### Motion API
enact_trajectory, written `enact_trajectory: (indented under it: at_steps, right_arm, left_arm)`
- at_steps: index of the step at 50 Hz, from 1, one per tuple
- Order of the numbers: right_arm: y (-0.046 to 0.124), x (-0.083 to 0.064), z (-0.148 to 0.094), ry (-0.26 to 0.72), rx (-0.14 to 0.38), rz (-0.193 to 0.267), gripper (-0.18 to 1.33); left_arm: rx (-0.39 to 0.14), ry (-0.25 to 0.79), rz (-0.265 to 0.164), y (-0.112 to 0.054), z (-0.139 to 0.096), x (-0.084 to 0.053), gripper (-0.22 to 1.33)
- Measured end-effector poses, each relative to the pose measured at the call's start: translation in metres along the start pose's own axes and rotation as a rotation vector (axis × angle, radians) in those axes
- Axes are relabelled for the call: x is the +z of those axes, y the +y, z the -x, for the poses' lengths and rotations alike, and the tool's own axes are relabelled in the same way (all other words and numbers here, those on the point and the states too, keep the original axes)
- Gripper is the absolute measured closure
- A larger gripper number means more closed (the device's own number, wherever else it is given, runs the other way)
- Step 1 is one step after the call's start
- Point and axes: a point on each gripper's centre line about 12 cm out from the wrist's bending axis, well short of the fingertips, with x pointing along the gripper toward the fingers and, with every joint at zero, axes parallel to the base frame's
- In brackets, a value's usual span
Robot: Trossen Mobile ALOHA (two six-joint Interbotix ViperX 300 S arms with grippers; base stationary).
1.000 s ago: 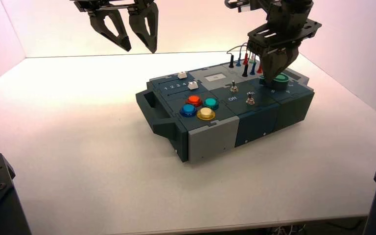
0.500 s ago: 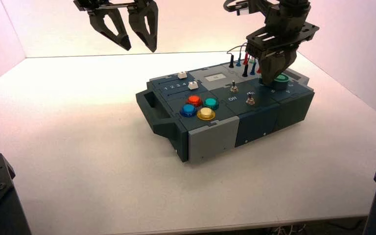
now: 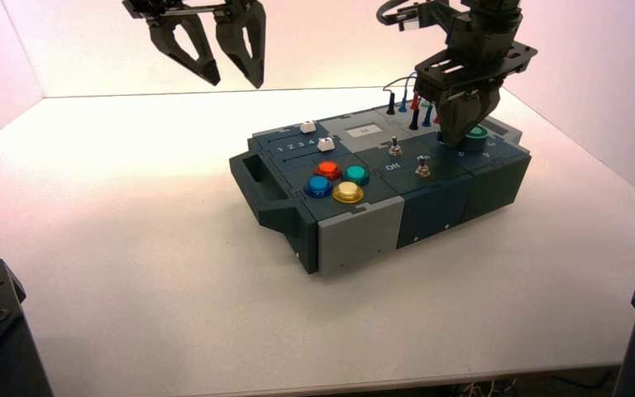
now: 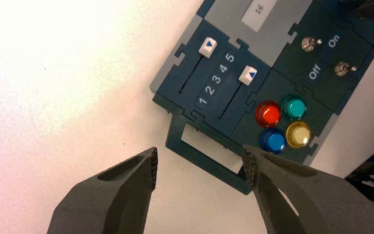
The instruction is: Turn the knob to position 6.
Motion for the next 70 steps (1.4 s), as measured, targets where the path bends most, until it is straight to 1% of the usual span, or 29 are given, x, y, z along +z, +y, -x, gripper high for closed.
enact_trajectory:
  at_steps: [4, 15, 29, 36, 37, 38, 43, 52, 54, 55, 59, 60, 63, 64, 65, 66, 67, 68, 70]
  right_arm:
    - [0.000, 0.003, 0.001, -0.009, -0.001, 0.001, 1.29]
    - [0.000, 0.005, 0.003, -0.015, -0.002, 0.000, 1.29]
    - [0.001, 0.005, 0.002, -0.011, -0.001, 0.004, 1.29]
    - [0.012, 0.005, 0.002, -0.004, 0.004, 0.041, 1.29]
    - [0.012, 0.005, 0.002, -0.004, 0.004, 0.041, 1.29]
    - [0.016, 0.005, 0.002, 0.000, 0.006, 0.053, 1.29]
    - [0.023, 0.005, 0.003, 0.007, 0.010, 0.078, 1.29]
    - [0.025, 0.005, 0.004, 0.007, 0.012, 0.084, 1.26]
    - [0.025, 0.005, 0.004, 0.009, 0.011, 0.085, 1.18]
    - [0.025, 0.004, 0.003, 0.010, 0.011, 0.085, 1.17]
    - [0.025, 0.004, 0.005, 0.006, 0.011, 0.085, 0.89]
    - [0.025, 0.005, 0.005, 0.004, 0.011, 0.083, 0.86]
    - [0.025, 0.004, 0.007, 0.003, 0.010, 0.084, 0.64]
    - [0.025, 0.004, 0.007, 0.003, 0.010, 0.084, 0.64]
    - [0.025, 0.005, 0.008, 0.003, 0.010, 0.084, 0.46]
    - [0.025, 0.004, 0.008, 0.004, 0.010, 0.084, 0.45]
    - [0.025, 0.004, 0.009, 0.004, 0.009, 0.084, 0.37]
    - [0.025, 0.004, 0.009, 0.004, 0.009, 0.084, 0.35]
    - [0.025, 0.004, 0.011, 0.006, 0.009, 0.082, 0.25]
  left_arm:
    - [-0.001, 0.001, 0.001, 0.000, 0.000, -0.001, -0.21]
    - [-0.001, -0.005, 0.002, 0.000, 0.002, -0.003, -0.21]
    - [-0.001, -0.008, 0.002, 0.000, 0.003, -0.003, -0.21]
    - [-0.001, -0.006, 0.004, 0.000, 0.003, -0.004, -0.21]
    - [-0.001, -0.006, 0.002, 0.000, 0.003, -0.004, -0.21]
    - [-0.002, -0.004, 0.002, -0.001, 0.003, -0.004, -0.21]
    - [0.000, -0.003, 0.004, 0.000, 0.003, -0.005, -0.21]
    - [-0.001, -0.003, 0.005, 0.000, 0.003, -0.005, -0.21]
    - [0.000, -0.002, 0.004, 0.000, 0.003, -0.005, -0.21]
    - [-0.001, -0.002, 0.005, 0.000, 0.003, -0.005, -0.21]
    - [-0.002, 0.003, 0.005, 0.000, 0.003, -0.005, -0.21]
    - [-0.002, 0.005, 0.005, 0.000, 0.003, -0.006, -0.21]
    - [-0.002, 0.009, 0.005, 0.000, 0.003, -0.006, -0.21]
    - [-0.002, 0.009, 0.005, 0.000, 0.003, -0.006, -0.21]
    - [-0.001, 0.011, 0.004, 0.000, 0.003, -0.006, -0.21]
    - [-0.002, 0.011, 0.005, 0.000, 0.003, -0.006, -0.21]
    - [-0.002, 0.012, 0.006, 0.000, 0.002, -0.007, -0.21]
    - [-0.002, 0.012, 0.006, 0.000, 0.002, -0.007, -0.21]
    - [-0.002, 0.014, 0.006, 0.000, 0.002, -0.007, -0.21]
